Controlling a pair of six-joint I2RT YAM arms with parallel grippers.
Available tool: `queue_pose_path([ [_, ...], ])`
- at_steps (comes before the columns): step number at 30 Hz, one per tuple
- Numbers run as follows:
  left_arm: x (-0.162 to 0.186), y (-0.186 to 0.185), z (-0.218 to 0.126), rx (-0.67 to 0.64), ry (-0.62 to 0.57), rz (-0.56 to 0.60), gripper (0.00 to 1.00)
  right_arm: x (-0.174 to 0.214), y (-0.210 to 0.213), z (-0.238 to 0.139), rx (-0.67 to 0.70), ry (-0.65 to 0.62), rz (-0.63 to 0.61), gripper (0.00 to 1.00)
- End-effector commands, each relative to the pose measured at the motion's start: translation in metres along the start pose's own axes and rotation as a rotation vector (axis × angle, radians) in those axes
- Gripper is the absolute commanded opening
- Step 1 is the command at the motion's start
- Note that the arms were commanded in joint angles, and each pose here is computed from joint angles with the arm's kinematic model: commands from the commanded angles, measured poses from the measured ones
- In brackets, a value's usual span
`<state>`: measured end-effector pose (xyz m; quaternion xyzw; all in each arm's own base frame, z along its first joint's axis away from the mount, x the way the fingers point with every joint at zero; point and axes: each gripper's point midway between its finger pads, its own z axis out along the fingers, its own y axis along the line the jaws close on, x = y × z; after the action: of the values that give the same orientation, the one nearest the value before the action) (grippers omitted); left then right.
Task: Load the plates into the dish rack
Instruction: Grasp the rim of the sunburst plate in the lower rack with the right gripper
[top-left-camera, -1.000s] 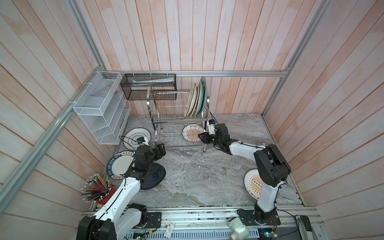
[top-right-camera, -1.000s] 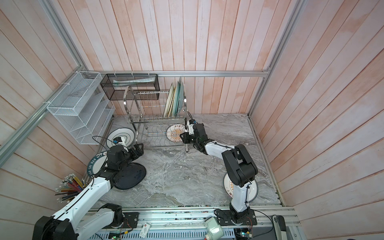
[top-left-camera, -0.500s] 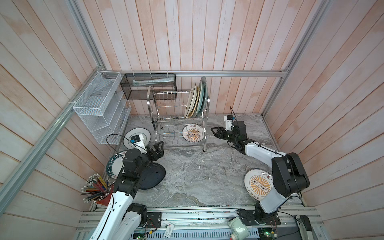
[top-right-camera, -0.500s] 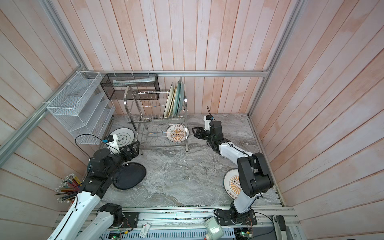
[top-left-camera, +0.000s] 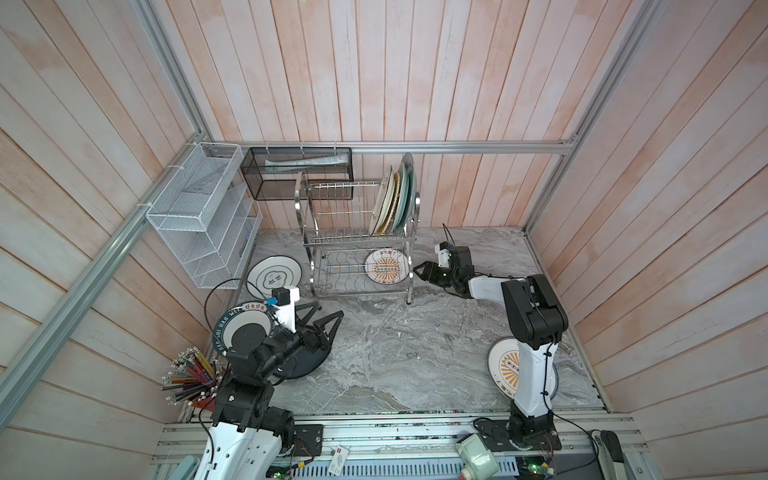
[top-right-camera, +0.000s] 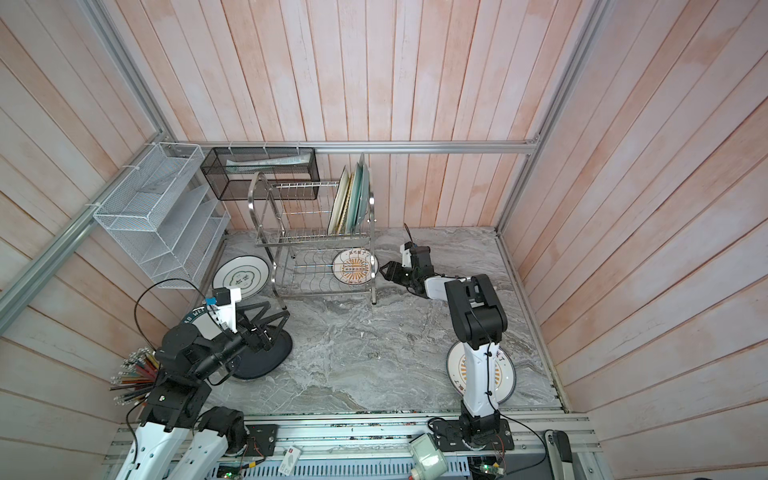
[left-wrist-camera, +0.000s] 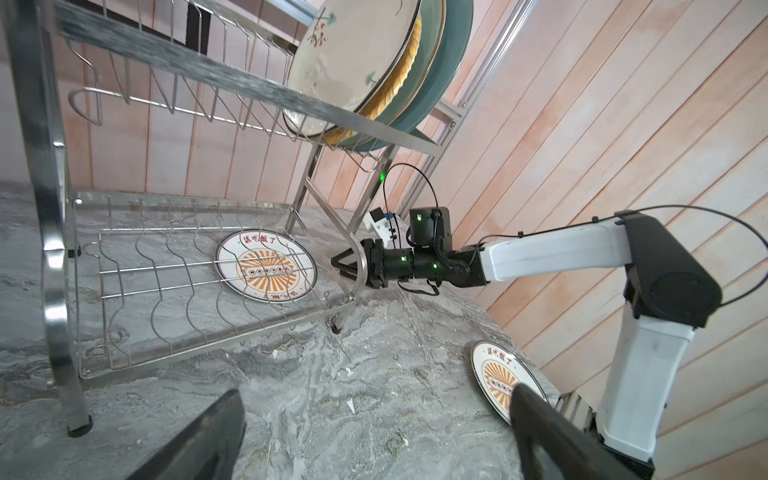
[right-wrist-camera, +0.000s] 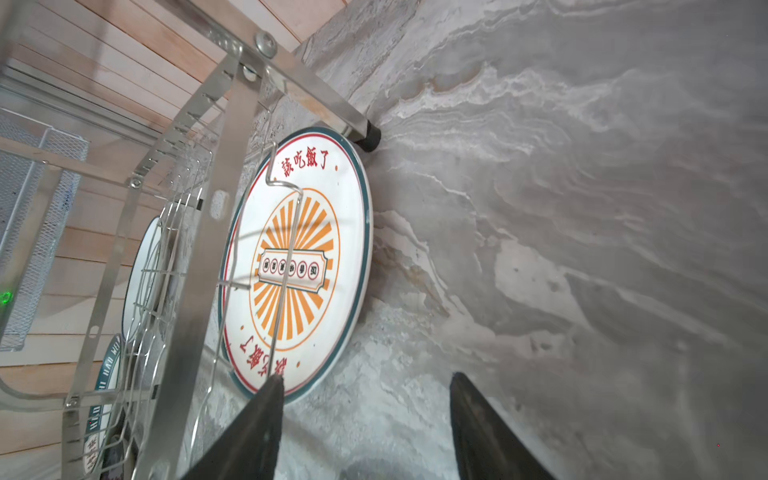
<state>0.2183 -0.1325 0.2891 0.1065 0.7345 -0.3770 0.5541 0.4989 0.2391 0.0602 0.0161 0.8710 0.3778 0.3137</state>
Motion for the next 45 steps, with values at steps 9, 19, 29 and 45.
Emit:
queue_pose_path([
  [9, 0.009, -0.005, 0.001, 0.043, 0.03, 0.003, 1.0, 0.0, 0.012, 0.038, -0.063, 0.047, 0.029, 0.57],
  [19, 0.008, -0.004, 0.001, 0.039, 0.027, -0.001, 1.0, 0.015, 0.006, 0.054, -0.067, 0.082, 0.087, 0.47],
  [29, 0.008, -0.003, 0.001, 0.034, 0.022, -0.005, 1.0, 0.017, -0.004, 0.06, -0.062, 0.039, 0.222, 0.33],
  [45, 0.007, -0.002, 0.001, 0.025, 0.021, -0.007, 1.0, 0.006, 0.001, 0.064, -0.063, -0.056, 0.32, 0.04],
])
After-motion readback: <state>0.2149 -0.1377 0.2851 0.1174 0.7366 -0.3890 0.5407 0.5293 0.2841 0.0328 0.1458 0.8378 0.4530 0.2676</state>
